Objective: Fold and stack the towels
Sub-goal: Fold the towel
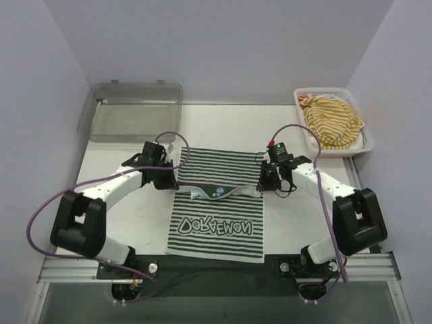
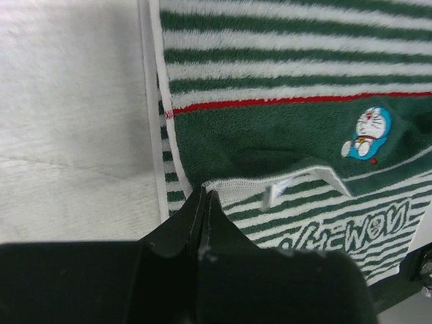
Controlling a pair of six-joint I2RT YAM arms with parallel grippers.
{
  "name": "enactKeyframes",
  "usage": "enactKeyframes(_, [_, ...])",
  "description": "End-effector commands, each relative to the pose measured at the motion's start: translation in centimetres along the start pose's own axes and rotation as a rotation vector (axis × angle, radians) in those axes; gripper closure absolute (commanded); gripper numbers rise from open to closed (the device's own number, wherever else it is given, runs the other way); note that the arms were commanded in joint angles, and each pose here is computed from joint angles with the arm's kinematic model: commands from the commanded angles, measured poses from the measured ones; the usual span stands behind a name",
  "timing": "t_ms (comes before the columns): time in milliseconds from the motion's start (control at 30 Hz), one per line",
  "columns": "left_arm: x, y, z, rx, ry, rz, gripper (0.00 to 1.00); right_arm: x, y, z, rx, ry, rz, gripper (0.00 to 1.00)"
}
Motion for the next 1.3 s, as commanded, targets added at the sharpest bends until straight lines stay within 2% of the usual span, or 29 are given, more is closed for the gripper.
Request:
enactKeyframes(0, [-0.6,2.3,0.4,0.052,-0.053,0.033,1.0,0.2,2.0,0.3,0.042,0.051,-0.005,1.0])
enactKeyframes(167, [0.1,5.0,0.4,0.067,-0.098,-0.004,1.0,-0.5,4.7,-0.2,0.076,0.068,0.054,1.0])
enactKeyframes(267, [0.3,6.1,-0.7,0.055,-0.11,-0.023,1.0,-1.3,5.7,-1.9,0.052,0.096,0.096,1.0])
enactKeyframes(400, [0.5,7.4,-2.8,0.026,-0.115,-0.046,1.0,-2.1,6.8,-5.1,0.02,0.135,0.118,1.0])
enactKeyframes(667, [-0.2,9.1,-9.8,-0.125,-0.105,-0.041,1.0,-1.7,8.5,-11.4,-0.065,0.134,0.134,1.0])
enactKeyframes(867, [-0.6,8.7,-12.8,-0.183,-0.048,-0.037,1.0,0.3,6.2,-14.8,-0.158,0.101,0.086,1.0])
enactKeyframes(1067, [-1.4,3.8,-14.5,-0.299,0.033,-0.06,1.0,0.5,1.4,-15.0,-0.243,0.055,0.098,1.0])
enactKeyframes(1267, [-1.9,-0.4,-13.5,-0.338,0.108,-0.084,1.0,0.2,-3.6,-13.8,-0.324,0.043,0.082,1.0])
Point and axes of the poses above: each gripper's point midway between its finger pads, its own y axis out along the fingers, its own x axis along the line the jaws close on, z = x × y, the point moved 6 cm from there along -y, back along the fingers, and after that the axes turned 15 degrees about y, right-handed, at the moved point
